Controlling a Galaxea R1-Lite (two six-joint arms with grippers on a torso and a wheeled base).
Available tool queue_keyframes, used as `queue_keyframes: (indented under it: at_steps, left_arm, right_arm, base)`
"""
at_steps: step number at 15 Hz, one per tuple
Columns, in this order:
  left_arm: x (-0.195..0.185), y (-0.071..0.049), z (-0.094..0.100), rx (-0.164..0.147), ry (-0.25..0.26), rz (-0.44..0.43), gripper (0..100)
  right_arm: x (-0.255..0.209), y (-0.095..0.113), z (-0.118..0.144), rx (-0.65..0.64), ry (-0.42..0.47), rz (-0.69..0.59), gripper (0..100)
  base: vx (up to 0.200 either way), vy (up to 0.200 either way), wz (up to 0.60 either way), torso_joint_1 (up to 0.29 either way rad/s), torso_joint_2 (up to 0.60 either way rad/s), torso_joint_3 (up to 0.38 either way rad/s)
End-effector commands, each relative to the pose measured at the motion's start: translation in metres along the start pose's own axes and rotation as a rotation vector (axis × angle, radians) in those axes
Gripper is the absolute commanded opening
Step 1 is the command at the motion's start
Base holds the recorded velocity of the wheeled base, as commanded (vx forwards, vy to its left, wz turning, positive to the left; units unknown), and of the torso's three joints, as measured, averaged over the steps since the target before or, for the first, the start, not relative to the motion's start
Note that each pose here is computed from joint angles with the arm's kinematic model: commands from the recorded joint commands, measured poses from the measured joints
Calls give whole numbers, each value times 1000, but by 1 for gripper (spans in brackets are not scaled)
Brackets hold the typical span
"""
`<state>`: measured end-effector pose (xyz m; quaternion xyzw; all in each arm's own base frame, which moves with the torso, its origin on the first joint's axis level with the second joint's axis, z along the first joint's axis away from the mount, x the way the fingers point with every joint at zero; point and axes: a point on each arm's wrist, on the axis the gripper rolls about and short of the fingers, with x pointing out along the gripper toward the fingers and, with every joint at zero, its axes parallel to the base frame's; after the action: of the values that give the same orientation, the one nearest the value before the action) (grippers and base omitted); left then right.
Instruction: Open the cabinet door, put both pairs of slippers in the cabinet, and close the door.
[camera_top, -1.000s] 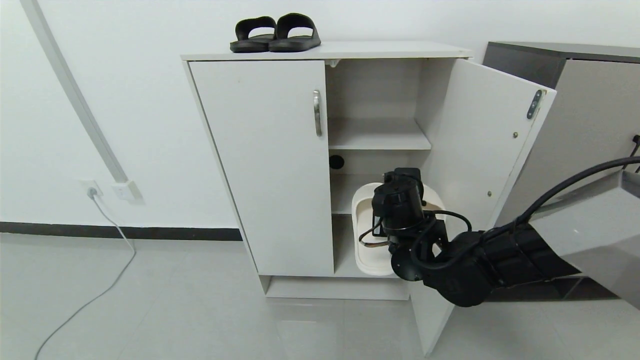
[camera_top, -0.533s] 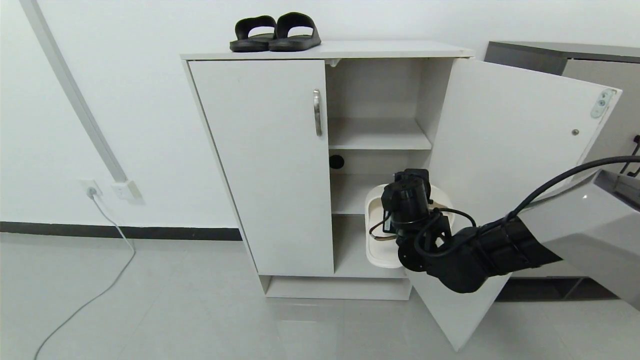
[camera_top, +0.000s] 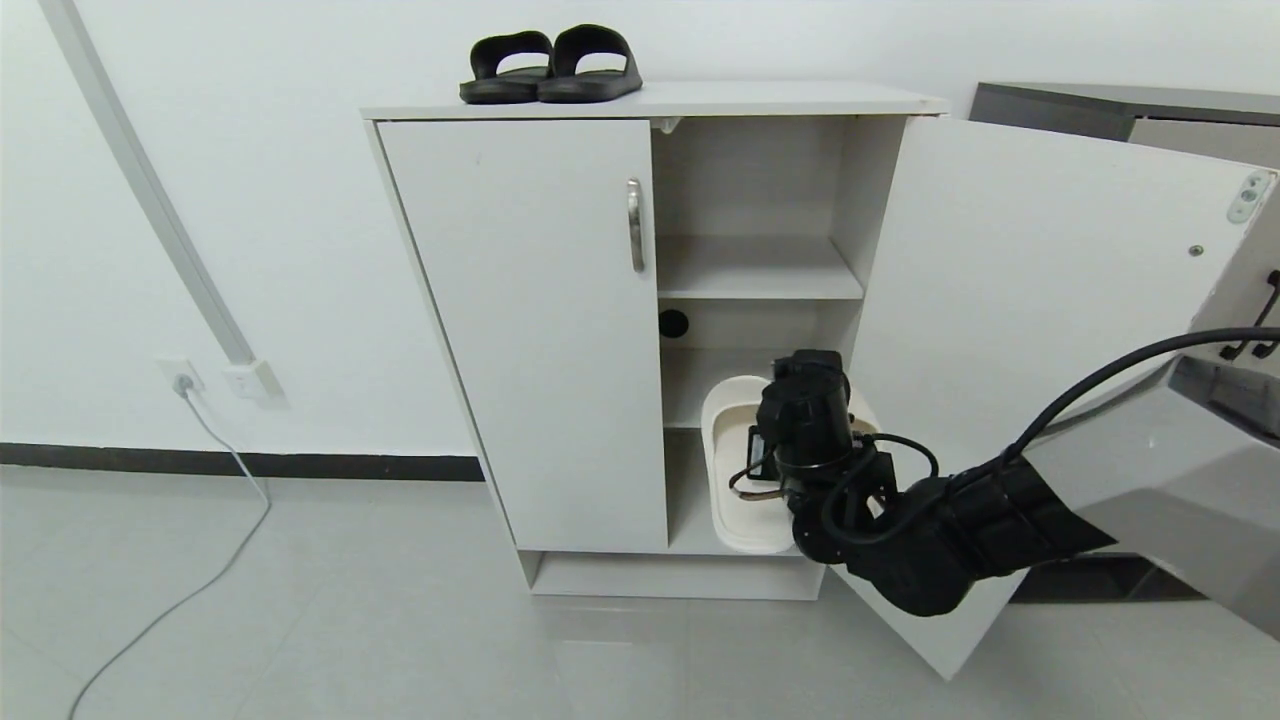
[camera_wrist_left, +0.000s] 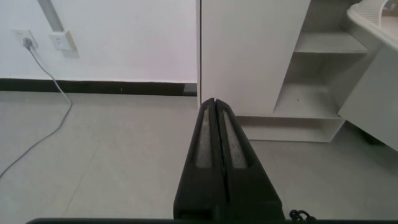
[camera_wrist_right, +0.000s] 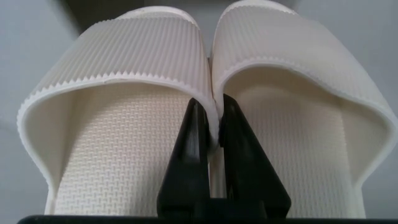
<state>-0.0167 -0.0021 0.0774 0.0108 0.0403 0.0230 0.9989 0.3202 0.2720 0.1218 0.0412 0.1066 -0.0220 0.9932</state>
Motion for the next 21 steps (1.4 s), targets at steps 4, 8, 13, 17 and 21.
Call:
queue_keyframes:
  at_steps: [4, 8, 13, 17, 21]
  left_arm:
    - [0, 0, 0, 0, 4, 0, 0]
    - [0, 0, 0, 1, 6, 0, 0]
    - [0, 0, 0, 1, 4, -1, 0]
    - [0, 0, 0, 3, 2, -9, 0]
    - [0, 0, 0, 5, -4, -25, 0]
  right_arm:
    - [-10, 8, -16, -30, 27, 52, 0]
    - [-9, 9, -25, -45, 45, 53, 0]
    - [-6, 10, -31, -53, 51, 53, 0]
    - [-5, 11, -32, -50, 46, 54, 0]
    - [-5, 11, -32, -50, 46, 54, 0]
  base:
    - [0, 0, 0, 0, 0, 0]
    - [0, 0, 0, 0, 0, 0]
    - [0, 0, 0, 0, 0, 0]
    - [0, 0, 0, 1, 1, -30]
    - [0, 0, 0, 4, 2, -184]
